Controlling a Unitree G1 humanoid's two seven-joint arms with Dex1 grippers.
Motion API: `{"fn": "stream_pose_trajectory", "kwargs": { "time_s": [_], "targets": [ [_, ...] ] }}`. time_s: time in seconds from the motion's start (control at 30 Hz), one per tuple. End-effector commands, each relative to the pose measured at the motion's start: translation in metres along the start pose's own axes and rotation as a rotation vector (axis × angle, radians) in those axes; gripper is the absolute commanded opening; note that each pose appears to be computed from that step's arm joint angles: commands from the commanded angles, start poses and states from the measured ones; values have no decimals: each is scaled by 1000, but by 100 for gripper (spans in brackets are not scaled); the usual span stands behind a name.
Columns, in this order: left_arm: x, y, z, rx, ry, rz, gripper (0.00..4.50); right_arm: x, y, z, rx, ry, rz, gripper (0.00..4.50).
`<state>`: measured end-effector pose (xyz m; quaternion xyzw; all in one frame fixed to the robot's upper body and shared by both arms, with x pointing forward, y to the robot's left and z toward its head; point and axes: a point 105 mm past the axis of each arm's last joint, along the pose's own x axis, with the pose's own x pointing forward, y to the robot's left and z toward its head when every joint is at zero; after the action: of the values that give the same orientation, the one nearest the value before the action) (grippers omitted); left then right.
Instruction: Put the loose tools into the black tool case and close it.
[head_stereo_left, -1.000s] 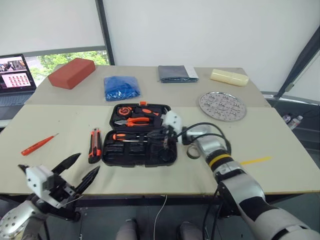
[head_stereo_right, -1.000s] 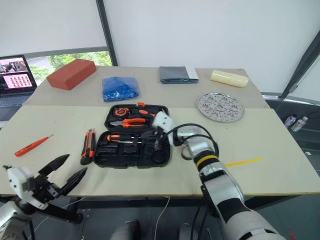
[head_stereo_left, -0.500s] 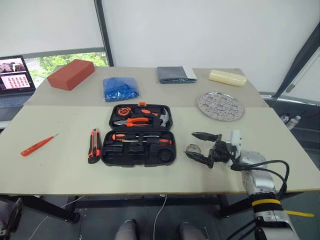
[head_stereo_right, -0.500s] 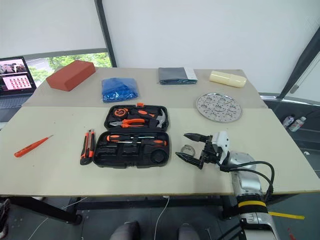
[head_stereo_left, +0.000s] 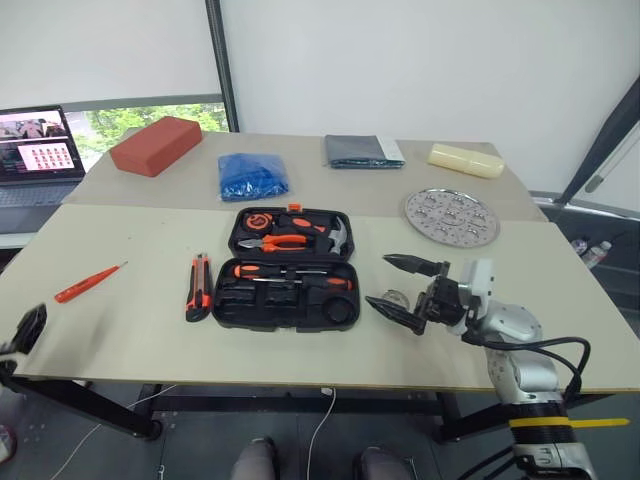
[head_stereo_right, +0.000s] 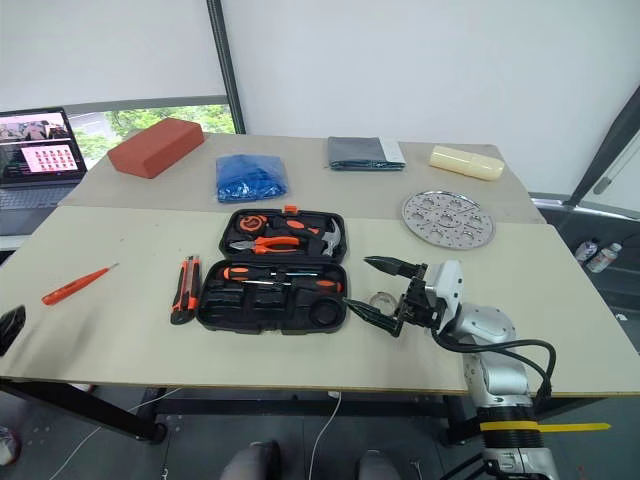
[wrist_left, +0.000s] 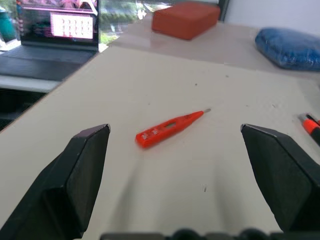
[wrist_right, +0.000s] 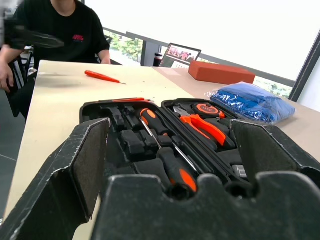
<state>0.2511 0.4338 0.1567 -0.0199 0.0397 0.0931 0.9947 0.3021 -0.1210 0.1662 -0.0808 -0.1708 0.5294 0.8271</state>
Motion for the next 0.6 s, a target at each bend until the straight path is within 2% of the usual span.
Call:
{"fn": "stream_pose_trajectory", "kwargs": {
  "time_s": [0.03,0.27,0.53,0.6],
  "targets": [
    [29,6,-3,15,113,-10,450,3,-4,19,-48,-37,0,447],
    [70,10,-16,23,247,27,450,-5,-6,28,-79,-14,-35,447],
    [76,-2,-39,-4,357,-15,450,-15,-3,38,-96,9,-84,447],
    [76,-7,-42,-7,367,-55,398,-17,-2,39,-95,11,-87,450]
  ]
}}
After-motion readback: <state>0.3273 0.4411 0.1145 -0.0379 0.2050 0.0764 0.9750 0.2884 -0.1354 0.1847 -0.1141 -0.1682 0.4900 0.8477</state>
